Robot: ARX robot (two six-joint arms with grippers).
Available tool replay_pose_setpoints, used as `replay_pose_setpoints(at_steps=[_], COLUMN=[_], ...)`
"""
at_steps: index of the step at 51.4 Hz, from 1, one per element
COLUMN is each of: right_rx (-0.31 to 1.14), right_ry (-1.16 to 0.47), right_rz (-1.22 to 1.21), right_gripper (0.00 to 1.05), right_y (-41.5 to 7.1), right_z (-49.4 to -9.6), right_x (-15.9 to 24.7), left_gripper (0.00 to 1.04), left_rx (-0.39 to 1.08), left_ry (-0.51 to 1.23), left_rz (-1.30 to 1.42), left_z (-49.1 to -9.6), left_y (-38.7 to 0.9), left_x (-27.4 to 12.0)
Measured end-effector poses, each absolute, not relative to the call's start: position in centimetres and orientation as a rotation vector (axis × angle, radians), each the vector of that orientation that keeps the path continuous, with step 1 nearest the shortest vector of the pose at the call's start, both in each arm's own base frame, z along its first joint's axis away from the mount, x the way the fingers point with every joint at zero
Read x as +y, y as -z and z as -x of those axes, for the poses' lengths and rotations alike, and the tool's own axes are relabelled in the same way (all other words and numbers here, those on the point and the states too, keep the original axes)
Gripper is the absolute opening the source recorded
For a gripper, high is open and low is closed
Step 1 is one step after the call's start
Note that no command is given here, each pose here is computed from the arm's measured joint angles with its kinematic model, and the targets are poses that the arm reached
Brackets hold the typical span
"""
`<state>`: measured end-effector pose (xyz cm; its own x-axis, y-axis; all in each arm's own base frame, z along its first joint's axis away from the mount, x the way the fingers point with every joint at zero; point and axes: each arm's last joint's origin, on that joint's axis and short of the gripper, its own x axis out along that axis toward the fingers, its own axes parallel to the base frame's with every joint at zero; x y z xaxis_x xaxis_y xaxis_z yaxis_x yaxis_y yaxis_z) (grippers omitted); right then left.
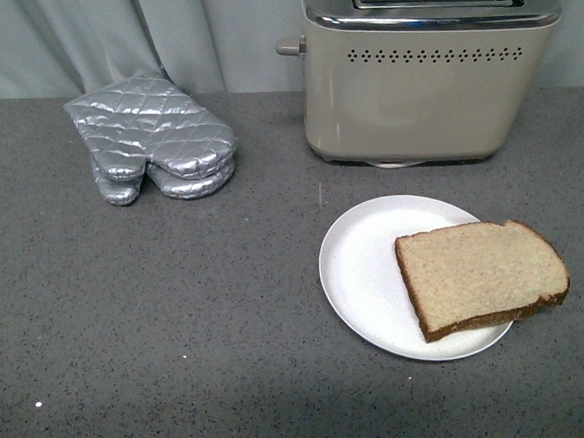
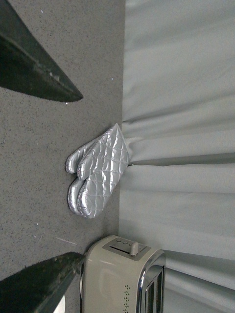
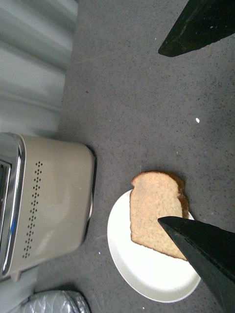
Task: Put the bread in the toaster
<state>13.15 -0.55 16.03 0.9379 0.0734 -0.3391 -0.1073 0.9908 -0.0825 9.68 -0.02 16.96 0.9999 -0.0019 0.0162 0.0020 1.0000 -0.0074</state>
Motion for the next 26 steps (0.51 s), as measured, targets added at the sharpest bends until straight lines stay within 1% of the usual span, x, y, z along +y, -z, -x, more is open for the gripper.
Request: replay_pose_setpoints(at_steps=[2, 5, 12, 26], right_rx=[0.364, 0.453, 0.675, 0.899], right_ry=[-0.098, -0.122, -0.163, -0.222], right_rz=[0.078, 0.027, -0.075, -0.272], right_gripper=[0.95, 0.95, 0.95, 0.95], right_y=[-16.2, -16.0, -14.1, -10.8], right_z=[-14.5, -16.6, -19.9, -25.6], right_x=[-0.9, -1.3, -2.3, -4.1], left_gripper=[1.0, 0.97, 0.98, 0.98], left_rx=[-0.016, -0.016, -0.016, -0.016], left_ry=[0.002, 0.002, 0.002, 0.002], left_rz=[0.007, 0.005, 0.005, 0.005], left_z=[-9.7, -9.7, -9.7, -9.7], left_y=[-17.0, -17.0, -17.0, -17.0], left_x=[0.0, 0.0, 0.0, 0.0])
